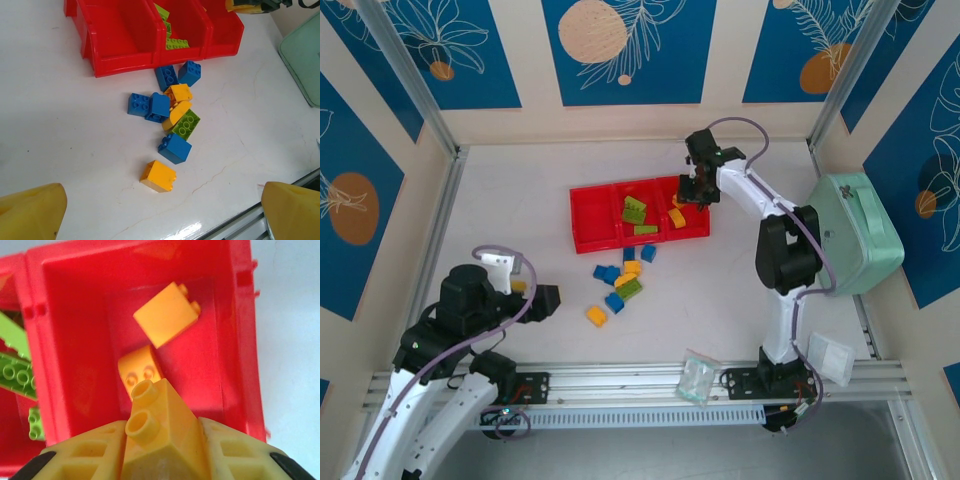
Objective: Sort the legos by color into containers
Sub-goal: Place the lego in the container, then pick up the lego from the middle-left of the table, then place the lego in the container, then pick up the lego from the middle-left of the table.
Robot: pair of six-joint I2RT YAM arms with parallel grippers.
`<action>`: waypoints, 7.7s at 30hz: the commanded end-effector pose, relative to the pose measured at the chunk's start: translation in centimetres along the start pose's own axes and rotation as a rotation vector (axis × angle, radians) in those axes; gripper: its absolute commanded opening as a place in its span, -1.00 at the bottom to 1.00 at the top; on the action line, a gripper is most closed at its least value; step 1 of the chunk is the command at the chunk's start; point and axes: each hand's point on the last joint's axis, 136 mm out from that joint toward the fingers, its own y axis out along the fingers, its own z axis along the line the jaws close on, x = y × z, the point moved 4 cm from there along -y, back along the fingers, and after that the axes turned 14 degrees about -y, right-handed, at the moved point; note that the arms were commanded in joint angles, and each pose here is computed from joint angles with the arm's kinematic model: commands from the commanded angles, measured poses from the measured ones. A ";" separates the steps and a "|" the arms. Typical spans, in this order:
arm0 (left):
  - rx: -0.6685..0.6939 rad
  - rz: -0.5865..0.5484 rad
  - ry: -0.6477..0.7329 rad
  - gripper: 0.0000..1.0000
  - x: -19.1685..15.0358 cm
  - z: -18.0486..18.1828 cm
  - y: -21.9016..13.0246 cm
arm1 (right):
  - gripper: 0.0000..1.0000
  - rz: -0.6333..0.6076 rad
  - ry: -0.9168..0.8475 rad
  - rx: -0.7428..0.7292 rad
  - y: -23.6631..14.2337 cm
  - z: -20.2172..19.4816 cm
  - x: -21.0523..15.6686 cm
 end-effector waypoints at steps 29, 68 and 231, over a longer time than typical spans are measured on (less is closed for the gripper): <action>0.203 0.296 -0.102 0.99 -1.4 1.1 4.4 | 0.98 -0.112 -0.020 0.166 -8.3 2.9 -7.3; 0.659 0.264 -0.724 0.57 -10.0 0.2 15.9 | 0.90 -0.004 0.071 0.444 -8.9 3.6 -15.3; 0.505 0.850 0.509 0.29 -10.4 -0.4 22.0 | 0.98 -0.546 -0.131 0.128 -15.5 0.4 -24.3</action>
